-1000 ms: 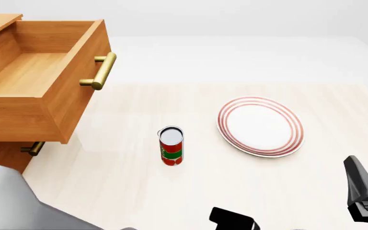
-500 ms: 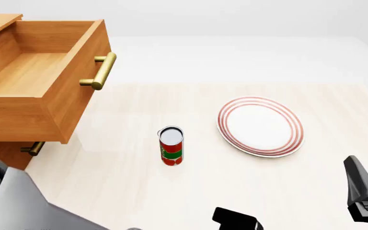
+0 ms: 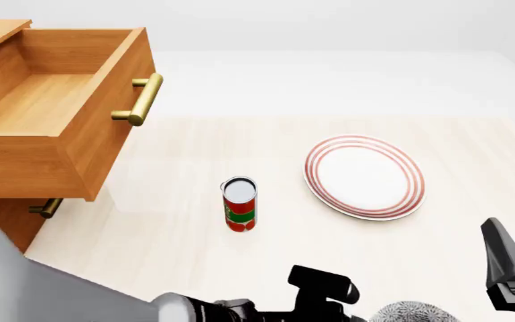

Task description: Put the bowl in the top drawer of the cabinet.

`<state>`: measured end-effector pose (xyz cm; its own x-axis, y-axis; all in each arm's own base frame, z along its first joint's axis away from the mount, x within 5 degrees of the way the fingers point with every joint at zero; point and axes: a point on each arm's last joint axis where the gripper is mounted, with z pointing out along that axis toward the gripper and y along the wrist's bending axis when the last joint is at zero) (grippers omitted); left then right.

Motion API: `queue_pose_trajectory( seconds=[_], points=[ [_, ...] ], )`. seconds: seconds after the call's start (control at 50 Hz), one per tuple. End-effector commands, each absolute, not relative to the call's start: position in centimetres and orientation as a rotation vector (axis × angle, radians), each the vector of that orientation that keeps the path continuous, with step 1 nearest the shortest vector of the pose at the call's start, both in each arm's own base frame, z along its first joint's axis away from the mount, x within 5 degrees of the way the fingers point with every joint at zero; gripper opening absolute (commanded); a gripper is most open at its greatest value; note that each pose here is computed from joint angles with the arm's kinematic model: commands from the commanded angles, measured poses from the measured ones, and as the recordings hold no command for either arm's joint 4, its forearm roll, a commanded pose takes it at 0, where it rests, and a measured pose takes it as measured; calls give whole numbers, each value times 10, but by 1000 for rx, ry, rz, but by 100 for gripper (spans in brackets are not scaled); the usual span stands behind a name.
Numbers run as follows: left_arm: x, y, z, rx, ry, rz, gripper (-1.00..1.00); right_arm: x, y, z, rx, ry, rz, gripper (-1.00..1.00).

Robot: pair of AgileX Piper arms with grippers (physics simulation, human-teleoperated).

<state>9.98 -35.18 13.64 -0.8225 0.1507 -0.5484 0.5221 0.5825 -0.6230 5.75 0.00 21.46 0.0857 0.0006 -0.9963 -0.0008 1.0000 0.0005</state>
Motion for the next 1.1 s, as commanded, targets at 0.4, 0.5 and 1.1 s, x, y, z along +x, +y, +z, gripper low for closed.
queue_pose_trajectory(
  seconds=[0.4, 0.5, 1.1],
  points=[
    [132, -325, 172, 457, 2354, -1067, -100, 57, 0, 214, 0, 1485, 1, 100],
    [134, -322, 175, 451, 2348, -1063, -100, 57, 0, 214, 0, 1485, 1, 100],
    [149, -301, 222, 442, 2289, -1024, -100, 57, 0, 214, -1, 1485, 1, 100]
  ],
)
